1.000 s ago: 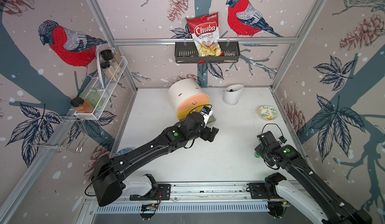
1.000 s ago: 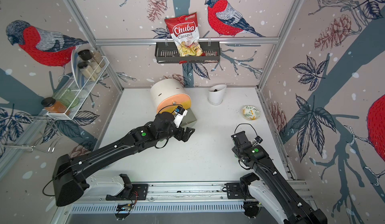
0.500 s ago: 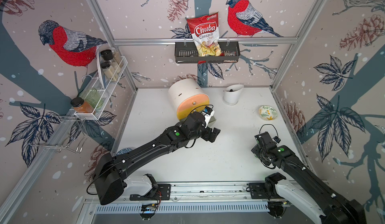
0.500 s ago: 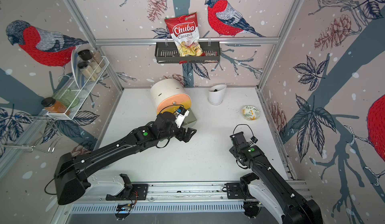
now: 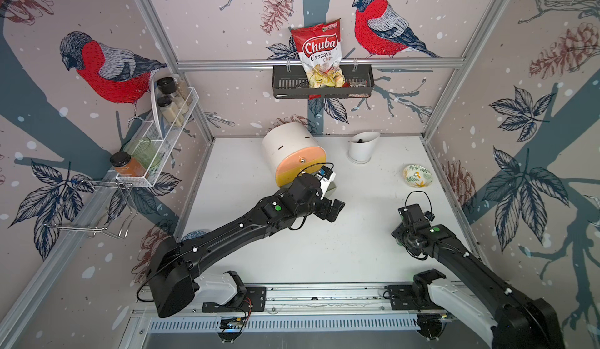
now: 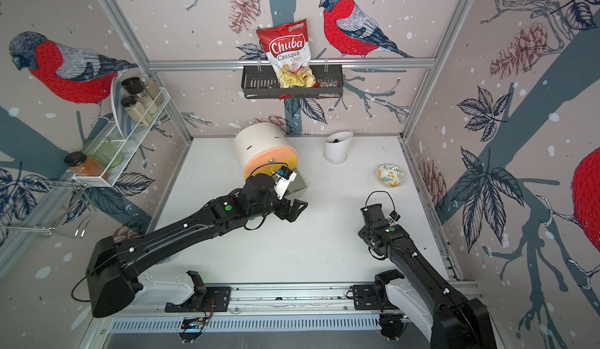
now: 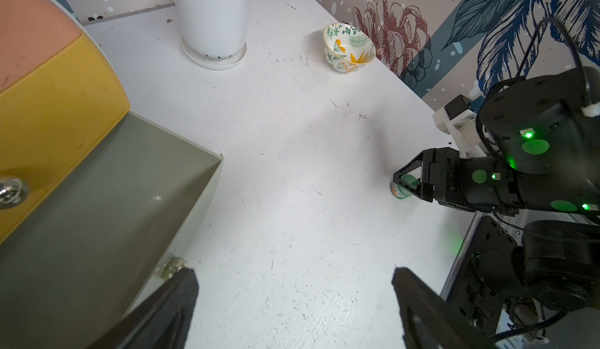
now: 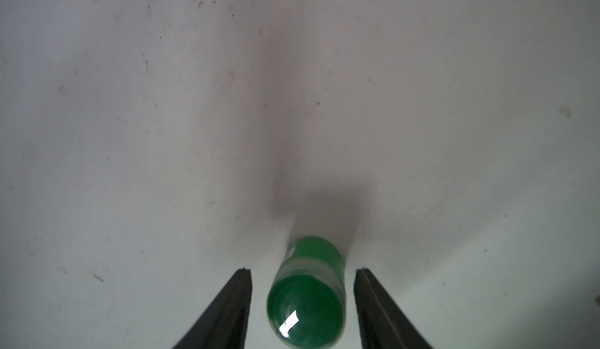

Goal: Put the paint cans in the drawer according to color
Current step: Pick up the paint can at the center of the board.

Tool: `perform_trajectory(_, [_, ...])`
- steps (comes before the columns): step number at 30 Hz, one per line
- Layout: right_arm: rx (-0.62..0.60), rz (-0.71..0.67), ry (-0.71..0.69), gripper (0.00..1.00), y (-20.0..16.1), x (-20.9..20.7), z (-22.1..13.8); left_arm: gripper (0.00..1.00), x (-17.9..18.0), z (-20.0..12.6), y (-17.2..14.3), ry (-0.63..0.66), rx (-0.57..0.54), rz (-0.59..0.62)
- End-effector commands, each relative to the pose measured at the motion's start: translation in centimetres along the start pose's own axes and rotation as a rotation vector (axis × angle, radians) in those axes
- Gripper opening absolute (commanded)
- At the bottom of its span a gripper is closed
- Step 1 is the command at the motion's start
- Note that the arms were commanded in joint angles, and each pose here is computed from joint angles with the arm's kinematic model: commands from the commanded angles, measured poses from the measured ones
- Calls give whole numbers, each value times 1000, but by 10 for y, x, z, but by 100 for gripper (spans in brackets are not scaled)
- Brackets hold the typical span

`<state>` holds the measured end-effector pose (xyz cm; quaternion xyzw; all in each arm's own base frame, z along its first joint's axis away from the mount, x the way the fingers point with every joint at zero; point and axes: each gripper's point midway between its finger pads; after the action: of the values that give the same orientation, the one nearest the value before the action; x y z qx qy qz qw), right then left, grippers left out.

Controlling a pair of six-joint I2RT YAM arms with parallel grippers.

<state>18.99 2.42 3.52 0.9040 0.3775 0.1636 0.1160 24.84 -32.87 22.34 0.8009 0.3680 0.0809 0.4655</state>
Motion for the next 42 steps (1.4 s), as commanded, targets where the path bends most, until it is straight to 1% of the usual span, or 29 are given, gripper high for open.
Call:
perform_trajectory(1, [5, -16, 8, 55, 1, 2, 2, 96, -5, 0, 9, -18, -27, 12])
perform_trajectory(11, [30, -20, 4, 52, -3, 2, 12, 96, -7, -4, 14, -20, -36, 13])
perform_trajectory(16, [45, -28, -8, 48, -3, 2, 12, 96, -6, -4, 14, -18, -33, 12])
perform_trajectory(18, [44, -31, -4, 40, -3, 2, 12, 96, -6, -4, 15, -18, -34, 12])
perform_trajectory(19, [43, -32, -2, 39, -3, 3, 11, 96, -6, -4, 14, -18, -31, 13])
perform_trajectory(23, [38, -29, -11, 39, -2, 1, 12, 96, -6, -4, 13, -17, -30, 12])
perform_trajectory(27, [48, -41, -16, 35, -3, 2, 12, 96, -6, -4, 13, -18, -31, 13])
perform_trajectory(31, [56, -62, 4, 32, -3, 9, 10, 96, -5, -5, 12, -12, -26, 15])
perform_trajectory(36, [53, -82, 18, 32, 0, 20, 5, 96, -4, -6, 12, -7, -27, 18])
perform_trajectory(40, [-2, -157, 16, 32, 16, 41, -15, 96, -3, -7, 13, 0, -27, 22])
perform_trajectory(42, [-22, -214, 43, 32, 23, 59, -27, 96, -3, -8, 14, 4, -28, 24])
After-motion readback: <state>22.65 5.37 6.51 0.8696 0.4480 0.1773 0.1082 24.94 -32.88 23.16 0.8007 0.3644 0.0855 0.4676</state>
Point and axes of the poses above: each gripper's point midway between its finger pads, its own z axis out along the fingers, its own x axis along the line the jaws close on, y = z × x, and after that the axes turned 3 degrees about z, right-handed
